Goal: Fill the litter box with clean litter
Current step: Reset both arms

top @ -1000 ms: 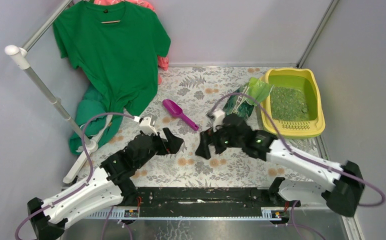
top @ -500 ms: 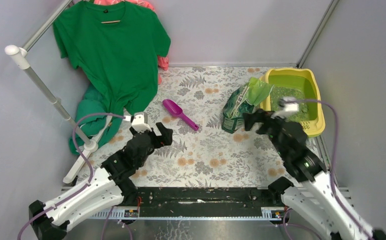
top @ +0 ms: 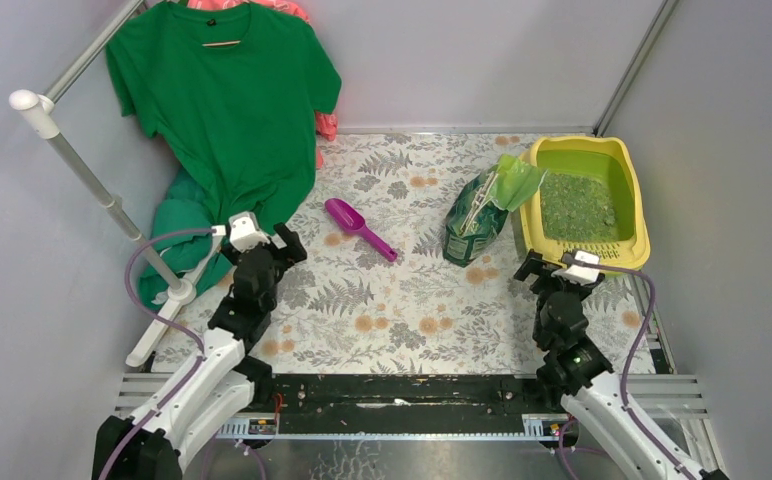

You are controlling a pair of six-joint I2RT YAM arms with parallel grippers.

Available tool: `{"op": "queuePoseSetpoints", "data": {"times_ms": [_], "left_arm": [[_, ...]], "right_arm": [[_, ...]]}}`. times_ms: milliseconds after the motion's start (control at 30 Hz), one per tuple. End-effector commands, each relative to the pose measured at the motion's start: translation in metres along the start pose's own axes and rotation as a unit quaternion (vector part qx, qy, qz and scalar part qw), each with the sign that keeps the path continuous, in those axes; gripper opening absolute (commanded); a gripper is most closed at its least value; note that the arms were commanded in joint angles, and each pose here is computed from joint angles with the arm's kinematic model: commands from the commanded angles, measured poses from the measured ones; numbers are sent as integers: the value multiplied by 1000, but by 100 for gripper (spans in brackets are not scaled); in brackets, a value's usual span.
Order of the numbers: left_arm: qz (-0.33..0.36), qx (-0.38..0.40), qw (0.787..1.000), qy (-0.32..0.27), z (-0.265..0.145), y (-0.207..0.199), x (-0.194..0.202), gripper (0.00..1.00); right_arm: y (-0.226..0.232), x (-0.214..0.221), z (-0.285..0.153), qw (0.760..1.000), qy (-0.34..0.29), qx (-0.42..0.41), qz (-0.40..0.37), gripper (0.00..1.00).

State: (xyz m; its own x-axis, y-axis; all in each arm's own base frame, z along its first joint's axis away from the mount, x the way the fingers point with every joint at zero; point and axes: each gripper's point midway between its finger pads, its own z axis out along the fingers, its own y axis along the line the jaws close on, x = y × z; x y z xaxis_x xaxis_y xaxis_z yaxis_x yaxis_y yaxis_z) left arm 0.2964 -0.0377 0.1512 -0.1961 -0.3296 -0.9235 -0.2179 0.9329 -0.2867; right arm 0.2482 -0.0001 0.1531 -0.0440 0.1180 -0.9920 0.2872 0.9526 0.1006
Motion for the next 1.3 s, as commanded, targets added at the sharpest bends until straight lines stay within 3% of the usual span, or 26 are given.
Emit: {"op": "queuePoseSetpoints", "data": {"times_ms": [0,300,500,633,733,933,1133,1267], "left_arm": [[20,-11,996,-87,7,14,-26,98],[66,-20,987,-144,20,42,-26,98],[57,10,993,-106,50,53,-13,98],[18,47,995,-90,67,57,-1,99],[26,62,996,-59,82,50,4,99],[47,74,994,-66,83,47,1,99],[56,60,993,-86,82,52,-5,99],[64,65,989,-116,79,53,-4,99]], "right_arm": [[-16,-46,3,991,-128,43,19,100],[-1,0,44,995,-83,56,-20,100],[-2,23,73,994,-50,73,-58,100],[-14,28,75,994,-58,86,-39,100],[-17,30,75,993,-52,93,-40,100],[-32,32,79,990,-78,115,-19,100],[-22,44,93,995,-35,89,-34,100],[8,60,106,997,-13,-4,-77,100]]}}
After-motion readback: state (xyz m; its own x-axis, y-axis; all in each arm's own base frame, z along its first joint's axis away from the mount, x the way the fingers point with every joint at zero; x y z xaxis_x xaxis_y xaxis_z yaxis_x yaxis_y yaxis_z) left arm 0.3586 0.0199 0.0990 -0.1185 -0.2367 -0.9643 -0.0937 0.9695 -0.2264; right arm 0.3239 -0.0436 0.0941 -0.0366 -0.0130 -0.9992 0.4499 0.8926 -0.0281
